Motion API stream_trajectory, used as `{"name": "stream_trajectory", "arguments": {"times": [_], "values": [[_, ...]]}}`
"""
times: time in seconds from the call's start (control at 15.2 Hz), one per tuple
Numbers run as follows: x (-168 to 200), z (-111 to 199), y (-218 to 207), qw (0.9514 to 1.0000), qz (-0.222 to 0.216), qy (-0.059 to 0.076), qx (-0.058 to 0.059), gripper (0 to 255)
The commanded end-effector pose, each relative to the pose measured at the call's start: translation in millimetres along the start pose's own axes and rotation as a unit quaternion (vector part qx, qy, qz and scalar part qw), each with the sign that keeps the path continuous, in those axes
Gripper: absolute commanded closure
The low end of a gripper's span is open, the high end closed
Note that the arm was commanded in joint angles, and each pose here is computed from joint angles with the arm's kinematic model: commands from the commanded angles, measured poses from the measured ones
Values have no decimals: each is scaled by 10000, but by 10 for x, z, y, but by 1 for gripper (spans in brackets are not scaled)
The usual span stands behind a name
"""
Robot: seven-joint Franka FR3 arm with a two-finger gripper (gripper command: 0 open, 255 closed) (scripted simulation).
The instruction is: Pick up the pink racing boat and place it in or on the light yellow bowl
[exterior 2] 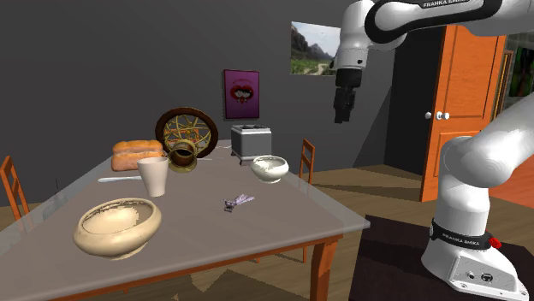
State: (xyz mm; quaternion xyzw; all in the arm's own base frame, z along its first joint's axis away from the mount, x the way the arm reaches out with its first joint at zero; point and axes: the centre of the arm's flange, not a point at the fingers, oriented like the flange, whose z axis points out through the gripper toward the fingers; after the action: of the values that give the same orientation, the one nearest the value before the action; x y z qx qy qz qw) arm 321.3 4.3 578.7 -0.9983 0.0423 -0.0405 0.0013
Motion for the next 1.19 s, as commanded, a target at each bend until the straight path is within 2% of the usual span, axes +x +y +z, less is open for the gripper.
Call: {"name": "stream_trajectory", "arguments": {"times": [0.0,0.26,0.53,0.79,1.12], "values": [[0,0,0,10000,0,0,0,0],[321,382,-63,9987,-494,116,53,0],[643,755,-162,9948,-986,231,107,0],[961,1120,-297,9883,-1476,346,160,0],[1350,1563,-514,9766,-2083,488,225,0]]}}
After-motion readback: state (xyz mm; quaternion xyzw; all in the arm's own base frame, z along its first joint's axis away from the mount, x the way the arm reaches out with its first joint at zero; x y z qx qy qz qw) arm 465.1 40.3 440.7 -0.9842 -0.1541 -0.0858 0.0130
